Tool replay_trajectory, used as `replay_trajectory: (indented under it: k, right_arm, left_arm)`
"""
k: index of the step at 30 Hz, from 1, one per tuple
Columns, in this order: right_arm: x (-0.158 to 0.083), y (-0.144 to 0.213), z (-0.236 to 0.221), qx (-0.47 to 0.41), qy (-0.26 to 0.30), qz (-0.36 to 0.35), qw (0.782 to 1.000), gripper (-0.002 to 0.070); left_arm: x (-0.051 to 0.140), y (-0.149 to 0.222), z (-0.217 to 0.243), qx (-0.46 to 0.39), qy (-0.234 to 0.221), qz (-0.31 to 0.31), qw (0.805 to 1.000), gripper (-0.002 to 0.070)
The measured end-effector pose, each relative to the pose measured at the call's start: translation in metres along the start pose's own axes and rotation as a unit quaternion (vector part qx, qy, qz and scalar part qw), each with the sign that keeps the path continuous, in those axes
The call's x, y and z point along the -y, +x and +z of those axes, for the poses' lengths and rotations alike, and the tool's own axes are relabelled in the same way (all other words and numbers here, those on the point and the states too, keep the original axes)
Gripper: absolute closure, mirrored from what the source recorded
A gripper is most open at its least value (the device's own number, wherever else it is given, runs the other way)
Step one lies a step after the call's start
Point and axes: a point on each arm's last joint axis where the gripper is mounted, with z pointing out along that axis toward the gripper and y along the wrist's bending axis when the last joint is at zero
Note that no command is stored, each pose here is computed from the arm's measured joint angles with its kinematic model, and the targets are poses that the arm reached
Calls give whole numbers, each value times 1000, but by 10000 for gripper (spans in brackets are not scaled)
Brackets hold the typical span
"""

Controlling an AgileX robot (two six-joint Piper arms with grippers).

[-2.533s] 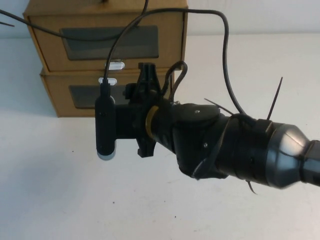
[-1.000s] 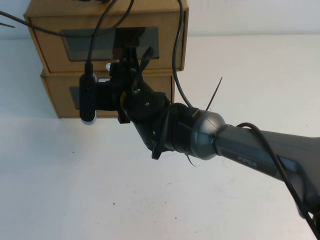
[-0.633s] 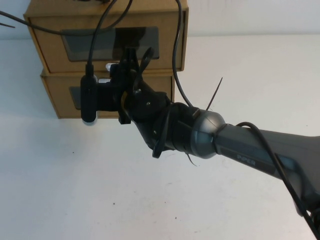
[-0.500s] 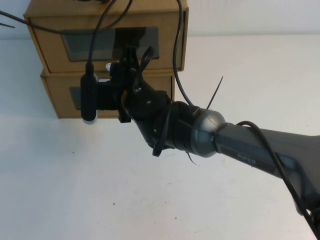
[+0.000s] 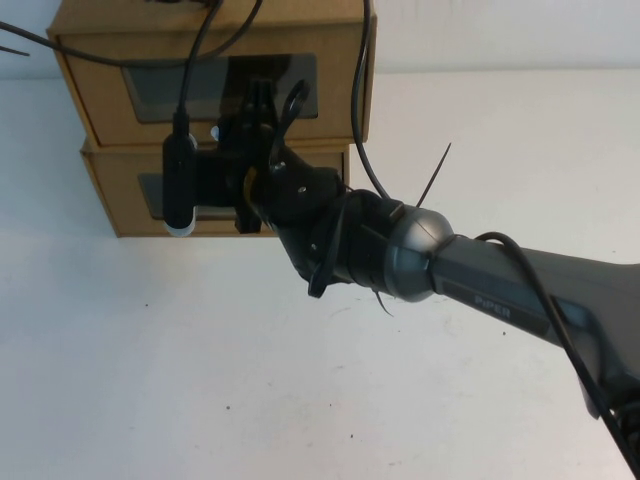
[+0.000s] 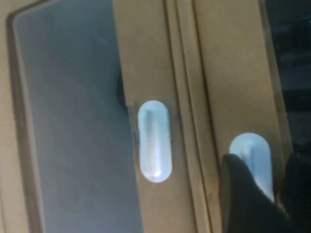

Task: Open the shoe box
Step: 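Pull the top drawer of the cardboard box fully open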

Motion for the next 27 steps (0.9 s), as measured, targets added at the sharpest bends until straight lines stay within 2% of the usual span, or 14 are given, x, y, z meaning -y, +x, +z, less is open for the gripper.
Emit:
replay_trajectory:
  k: [8,14,27]
  right_arm:
    - [1,2,3,-1,3,0,1000,521]
    - [1,3,2,-7,7,0,1000,591]
    - [-2,-2,-1,-16,11,8,1000,622]
  left_arm:
    - [0,0,0,0,0,0,1000,680]
    - [0,0,0,0,0,0,1000,680]
    - [0,0,0,0,0,0,1000,680]
